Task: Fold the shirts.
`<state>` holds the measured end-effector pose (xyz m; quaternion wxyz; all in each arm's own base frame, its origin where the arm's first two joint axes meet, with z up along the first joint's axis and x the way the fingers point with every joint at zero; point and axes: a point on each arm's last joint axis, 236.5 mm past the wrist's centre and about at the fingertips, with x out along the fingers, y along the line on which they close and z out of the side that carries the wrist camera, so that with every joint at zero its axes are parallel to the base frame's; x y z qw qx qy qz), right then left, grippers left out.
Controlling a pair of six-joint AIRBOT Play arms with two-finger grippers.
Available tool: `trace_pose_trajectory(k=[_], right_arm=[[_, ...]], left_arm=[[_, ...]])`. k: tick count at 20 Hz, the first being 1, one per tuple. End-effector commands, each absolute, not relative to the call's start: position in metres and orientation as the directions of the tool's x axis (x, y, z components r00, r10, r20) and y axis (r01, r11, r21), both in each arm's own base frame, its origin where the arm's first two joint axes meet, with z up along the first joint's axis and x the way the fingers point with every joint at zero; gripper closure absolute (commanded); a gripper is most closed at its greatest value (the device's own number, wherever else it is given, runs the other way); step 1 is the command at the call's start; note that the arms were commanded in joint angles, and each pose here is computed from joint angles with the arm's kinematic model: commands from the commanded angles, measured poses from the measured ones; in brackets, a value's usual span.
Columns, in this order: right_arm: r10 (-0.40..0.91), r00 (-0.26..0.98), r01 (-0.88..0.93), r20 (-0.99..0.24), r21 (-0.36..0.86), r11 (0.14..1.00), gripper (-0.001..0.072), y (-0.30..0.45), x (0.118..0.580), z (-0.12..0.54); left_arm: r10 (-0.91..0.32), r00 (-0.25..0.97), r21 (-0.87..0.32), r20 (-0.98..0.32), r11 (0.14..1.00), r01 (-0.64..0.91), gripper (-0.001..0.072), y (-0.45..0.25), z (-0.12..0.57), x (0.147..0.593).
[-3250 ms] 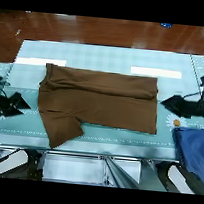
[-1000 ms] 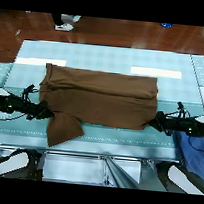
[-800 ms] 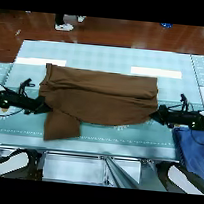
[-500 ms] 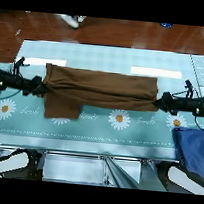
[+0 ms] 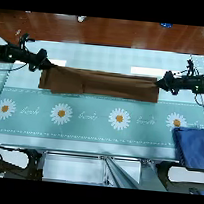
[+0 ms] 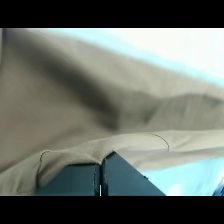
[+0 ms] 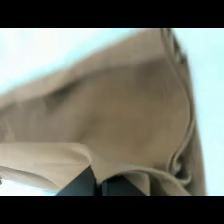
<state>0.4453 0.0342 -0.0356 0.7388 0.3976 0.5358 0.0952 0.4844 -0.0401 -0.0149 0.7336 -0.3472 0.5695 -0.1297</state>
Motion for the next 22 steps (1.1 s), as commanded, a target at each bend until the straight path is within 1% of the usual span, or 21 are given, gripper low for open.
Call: trace_pose_trajectory(k=[1, 3, 5, 6, 7, 8, 10, 12, 13, 15, 16, 17, 18, 19, 22], right_arm=[[0.565, 0.453, 0.289, -0.689, 0.714, 0.638, 0.0688, 0.028, 0.480, -0.038], [0.567, 0.478, 0.311, -0.671, 0.733, 0.605, 0.0688, 0.027, 0.491, -0.046], [0.561, 0.488, 0.341, -0.668, 0.738, 0.583, 0.0686, 0.024, 0.497, -0.059], [0.560, 0.488, 0.351, -0.670, 0.738, 0.577, 0.0584, 0.024, 0.498, -0.064], [0.559, 0.486, 0.354, -0.672, 0.736, 0.577, 0.0370, 0.023, 0.498, -0.065], [0.565, 0.483, 0.342, -0.669, 0.738, 0.581, 0.0307, 0.024, 0.497, -0.063], [0.568, 0.497, 0.325, -0.656, 0.748, 0.579, 0.0307, 0.012, 0.493, -0.047], [0.561, 0.526, 0.291, -0.639, 0.755, 0.587, 0.0307, -0.014, 0.483, -0.019], [0.524, 0.536, 0.287, -0.661, 0.727, 0.624, 0.0308, -0.036, 0.474, -0.008], [0.386, 0.511, 0.368, -0.768, 0.601, 0.709, 0.0308, -0.083, 0.446, -0.007], [0.331, 0.494, 0.417, -0.804, 0.554, 0.721, 0.0308, -0.097, 0.433, -0.011], [0.313, 0.481, 0.442, -0.819, 0.535, 0.720, 0.0308, -0.102, 0.424, -0.017], [0.322, 0.465, 0.457, -0.825, 0.535, 0.710, 0.0308, -0.098, 0.416, -0.027], [0.332, 0.450, 0.474, -0.829, 0.537, 0.698, 0.0307, -0.092, 0.410, -0.040], [0.407, 0.447, 0.455, -0.797, 0.594, 0.663, 0.0296, -0.063, 0.414, -0.062]], left_arm=[[-0.592, 0.314, -0.663, -0.743, 0.717, -0.216, 0.0691, -0.047, -0.030, 0.517], [-0.594, 0.293, -0.658, -0.749, 0.721, -0.220, 0.0691, -0.057, -0.050, 0.520], [-0.585, 0.299, -0.652, -0.754, 0.722, -0.232, 0.0687, -0.061, -0.066, 0.526], [-0.581, 0.304, -0.650, -0.755, 0.724, -0.231, 0.0632, -0.063, -0.068, 0.528], [-0.585, 0.295, -0.651, -0.755, 0.723, -0.232, 0.0427, -0.064, -0.069, 0.527], [-0.602, 0.258, -0.653, -0.756, 0.723, -0.226, 0.0206, -0.067, -0.066, 0.518], [-0.601, 0.193, -0.632, -0.775, 0.738, -0.237, 0.0199, -0.050, -0.055, 0.503], [-0.542, 0.169, -0.568, -0.823, 0.783, -0.255, 0.0199, -0.013, -0.035, 0.487], [-0.487, 0.194, -0.523, -0.851, 0.815, -0.249, 0.0199, 0.008, -0.019, 0.482], [-0.386, 0.291, -0.449, -0.875, 0.873, -0.190, 0.0199, 0.033, 0.023, 0.479], [-0.357, 0.374, -0.437, -0.856, 0.886, -0.154, 0.0199, 0.033, 0.048, 0.480], [-0.334, 0.444, -0.429, -0.831, 0.893, -0.132, 0.0199, 0.027, 0.068, 0.479], [-0.316, 0.499, -0.423, -0.807, 0.899, -0.114, 0.0199, 0.016, 0.082, 0.472], [-0.314, 0.522, -0.420, -0.793, 0.902, -0.096, 0.0199, 0.002, 0.087, 0.460], [-0.346, 0.503, -0.418, -0.792, 0.908, -0.035, 0.0199, -0.047, 0.069, 0.409]])
